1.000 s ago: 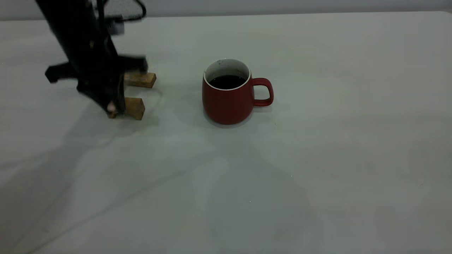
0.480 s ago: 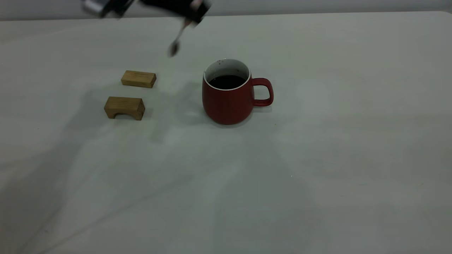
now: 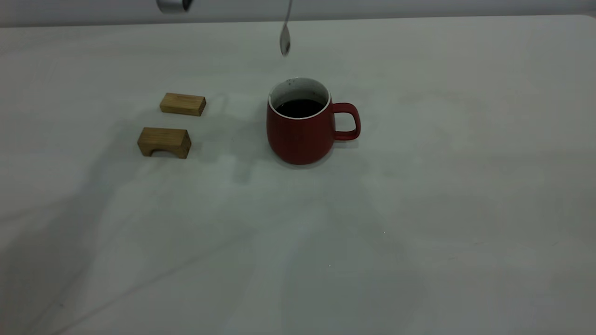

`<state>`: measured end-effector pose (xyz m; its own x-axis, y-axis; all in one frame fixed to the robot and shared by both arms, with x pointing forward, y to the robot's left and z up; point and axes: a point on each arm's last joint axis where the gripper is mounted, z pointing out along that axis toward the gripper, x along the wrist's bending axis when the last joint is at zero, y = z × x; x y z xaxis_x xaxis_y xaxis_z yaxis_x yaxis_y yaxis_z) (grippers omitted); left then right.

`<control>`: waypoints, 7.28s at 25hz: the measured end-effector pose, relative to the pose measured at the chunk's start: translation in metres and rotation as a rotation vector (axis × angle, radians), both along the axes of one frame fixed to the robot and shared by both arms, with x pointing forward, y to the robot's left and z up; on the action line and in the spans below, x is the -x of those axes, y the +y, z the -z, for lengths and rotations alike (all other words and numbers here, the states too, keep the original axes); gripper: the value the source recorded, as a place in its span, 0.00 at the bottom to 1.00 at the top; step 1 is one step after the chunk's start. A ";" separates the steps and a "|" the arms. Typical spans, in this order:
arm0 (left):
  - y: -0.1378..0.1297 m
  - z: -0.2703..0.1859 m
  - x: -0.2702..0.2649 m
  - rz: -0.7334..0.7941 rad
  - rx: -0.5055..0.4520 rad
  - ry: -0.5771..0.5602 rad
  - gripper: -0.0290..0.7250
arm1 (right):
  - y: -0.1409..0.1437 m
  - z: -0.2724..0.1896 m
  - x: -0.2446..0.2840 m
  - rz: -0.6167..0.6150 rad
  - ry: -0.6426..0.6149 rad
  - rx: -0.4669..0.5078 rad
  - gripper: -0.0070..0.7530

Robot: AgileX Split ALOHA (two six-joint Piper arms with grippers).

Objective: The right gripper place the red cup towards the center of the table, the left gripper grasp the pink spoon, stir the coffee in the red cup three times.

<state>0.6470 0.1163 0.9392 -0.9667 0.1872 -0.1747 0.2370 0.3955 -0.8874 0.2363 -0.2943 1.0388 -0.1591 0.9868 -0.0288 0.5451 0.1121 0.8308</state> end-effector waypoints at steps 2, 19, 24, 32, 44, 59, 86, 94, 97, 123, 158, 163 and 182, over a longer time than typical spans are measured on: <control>-0.003 0.012 0.000 -0.001 0.006 0.034 0.26 | 0.000 0.000 0.000 0.000 0.000 0.000 0.79; -0.008 0.093 -0.010 -0.110 -0.122 0.068 0.26 | 0.000 0.000 0.000 0.000 0.000 0.000 0.79; -0.015 0.099 -0.011 -0.116 -0.082 0.021 0.26 | 0.000 0.000 0.000 0.000 0.000 0.000 0.79; -0.021 0.108 0.002 -0.053 -0.048 0.194 0.26 | 0.000 0.000 0.000 0.000 0.000 0.000 0.79; -0.019 0.096 -0.014 -0.014 -0.143 -0.037 0.26 | 0.000 0.000 0.000 0.000 0.000 0.000 0.79; -0.013 0.091 -0.012 0.020 -0.242 -0.037 0.26 | 0.000 0.000 0.000 0.000 0.000 -0.001 0.79; -0.022 0.101 -0.023 0.087 -0.122 -0.084 0.26 | 0.000 0.000 0.000 0.000 0.000 -0.001 0.79; -0.019 0.106 -0.009 0.156 -0.170 0.095 0.26 | 0.000 0.000 0.000 0.000 0.000 -0.001 0.79; -0.016 0.107 -0.012 0.145 -0.233 0.055 0.26 | 0.000 0.000 0.000 0.000 0.000 -0.001 0.79; 0.013 -0.002 -0.049 0.459 -0.668 -0.488 0.61 | 0.000 0.000 0.000 0.000 0.000 -0.001 0.79; 0.178 -0.126 0.336 1.028 -1.074 -1.223 0.61 | 0.000 0.000 0.000 0.000 0.000 -0.001 0.79; 0.182 -0.113 0.378 0.885 -1.223 -1.346 0.61 | 0.000 0.000 0.000 0.000 0.000 -0.001 0.79; 0.189 -0.094 0.425 0.705 -1.445 -1.511 0.61 | 0.000 0.000 0.000 0.000 0.000 -0.001 0.79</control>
